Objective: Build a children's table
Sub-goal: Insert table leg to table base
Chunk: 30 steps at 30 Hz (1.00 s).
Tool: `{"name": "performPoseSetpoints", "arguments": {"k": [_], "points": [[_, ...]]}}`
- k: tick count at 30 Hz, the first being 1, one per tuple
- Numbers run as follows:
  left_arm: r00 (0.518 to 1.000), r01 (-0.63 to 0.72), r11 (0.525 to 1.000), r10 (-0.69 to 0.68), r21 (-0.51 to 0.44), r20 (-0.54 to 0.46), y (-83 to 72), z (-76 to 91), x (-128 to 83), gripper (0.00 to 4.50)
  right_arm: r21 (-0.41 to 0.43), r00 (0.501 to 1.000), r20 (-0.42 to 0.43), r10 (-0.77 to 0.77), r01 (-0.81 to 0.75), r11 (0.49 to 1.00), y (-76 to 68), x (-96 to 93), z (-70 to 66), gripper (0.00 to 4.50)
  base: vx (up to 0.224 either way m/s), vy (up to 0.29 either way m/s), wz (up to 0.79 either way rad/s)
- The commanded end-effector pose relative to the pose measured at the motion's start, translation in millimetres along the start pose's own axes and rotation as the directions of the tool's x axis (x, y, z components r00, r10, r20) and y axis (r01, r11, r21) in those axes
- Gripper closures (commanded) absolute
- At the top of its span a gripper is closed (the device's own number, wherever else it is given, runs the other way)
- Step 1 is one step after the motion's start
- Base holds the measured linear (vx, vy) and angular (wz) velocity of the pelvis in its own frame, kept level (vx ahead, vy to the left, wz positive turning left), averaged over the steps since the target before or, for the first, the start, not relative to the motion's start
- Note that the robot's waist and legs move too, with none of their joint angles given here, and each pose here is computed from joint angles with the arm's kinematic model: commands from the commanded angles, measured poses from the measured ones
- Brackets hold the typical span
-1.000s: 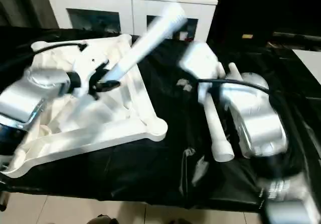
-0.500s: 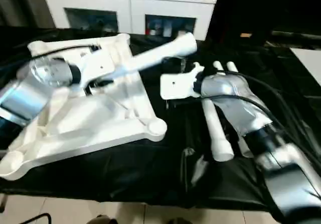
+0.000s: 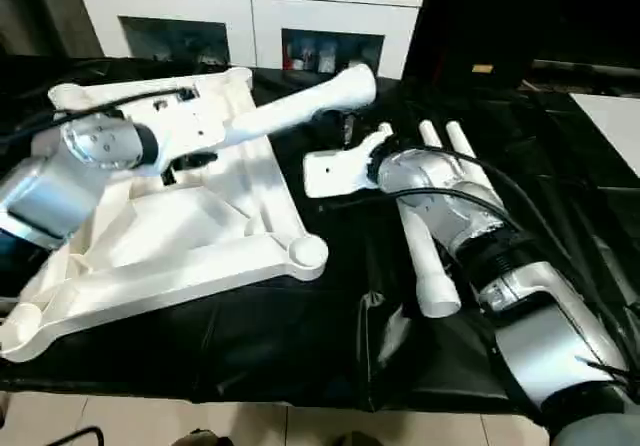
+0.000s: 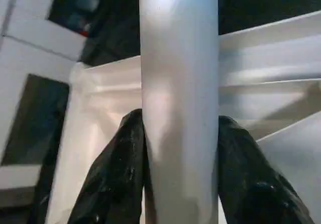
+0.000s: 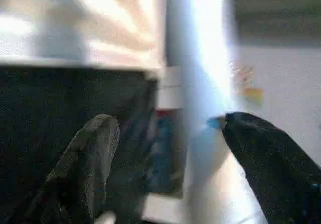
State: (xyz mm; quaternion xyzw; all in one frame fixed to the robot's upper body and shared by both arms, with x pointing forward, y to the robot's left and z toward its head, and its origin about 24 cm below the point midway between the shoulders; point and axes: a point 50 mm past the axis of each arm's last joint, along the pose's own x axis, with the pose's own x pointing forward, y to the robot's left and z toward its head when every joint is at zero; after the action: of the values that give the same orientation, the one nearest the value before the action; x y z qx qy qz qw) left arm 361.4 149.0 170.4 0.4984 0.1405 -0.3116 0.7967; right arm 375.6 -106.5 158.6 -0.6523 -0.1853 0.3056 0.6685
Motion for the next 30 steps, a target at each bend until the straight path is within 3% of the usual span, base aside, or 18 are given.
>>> {"name": "performPoseSetpoints", "arguments": {"k": [1,6,8,12,18,20,23,24,30], "points": [[1.000,-0.019,1.000,0.019,0.014,-0.011,-0.2,-3.3,2.6,2.84,-0.014,0.998,0.003,-0.066,0.066,0.998,-15.7,-1.5,-3.1,0.62,0.000,0.000,0.00],[1.000,-0.010,0.998,0.012,0.058,-0.028,-2.8,-6.9,2.8,2.84,-0.030,0.997,-0.037,-0.072,0.071,0.997,-16.5,-3.5,-12.0,0.62,0.000,0.000,0.00],[1.000,-0.015,0.997,0.015,0.077,-0.002,-3.1,-1.6,1.8,2.84,-0.057,0.997,-0.081,-0.003,-0.001,0.998,-5.3,-1.3,-19.0,0.62,0.000,0.000,0.00],[1.000,-0.018,0.994,0.017,0.111,0.018,-3.6,4.7,-2.5,2.84,-0.069,0.995,-0.089,0.049,-0.055,0.996,5.3,3.2,-19.4,0.62,0.000,0.000,0.00],[0.999,-0.023,0.989,0.017,0.145,0.043,-4.2,13.7,-7.7,2.84,-0.071,0.989,-0.121,0.086,-0.095,0.993,13.5,8.0,-20.9,0.62,0.000,0.000,0.00],[0.999,-0.005,0.988,-0.003,0.152,0.050,-8.5,16.3,-8.3,2.84,-0.058,0.986,-0.135,0.094,-0.103,0.993,16.8,9.6,-22.4,0.97,0.000,0.000,0.00],[0.999,-0.004,0.987,-0.001,0.158,0.033,-11.5,12.5,-6.6,2.84,-0.050,0.984,-0.142,0.106,-0.114,0.992,19.9,10.4,-23.9,1.11,0.000,0.000,0.00],[1.000,0.001,0.987,-0.005,0.159,0.024,-12.4,10.0,-6.3,2.84,-0.039,0.983,-0.144,0.116,-0.122,0.992,21.3,10.4,-24.6,1.37,0.000,0.000,0.00],[1.000,-0.003,0.986,-0.001,0.167,0.023,-11.8,10.5,-9.4,2.84,-0.023,0.980,-0.156,0.127,-0.133,0.991,24.2,10.6,-26.7,1.81,0.000,0.000,0.00]]}}
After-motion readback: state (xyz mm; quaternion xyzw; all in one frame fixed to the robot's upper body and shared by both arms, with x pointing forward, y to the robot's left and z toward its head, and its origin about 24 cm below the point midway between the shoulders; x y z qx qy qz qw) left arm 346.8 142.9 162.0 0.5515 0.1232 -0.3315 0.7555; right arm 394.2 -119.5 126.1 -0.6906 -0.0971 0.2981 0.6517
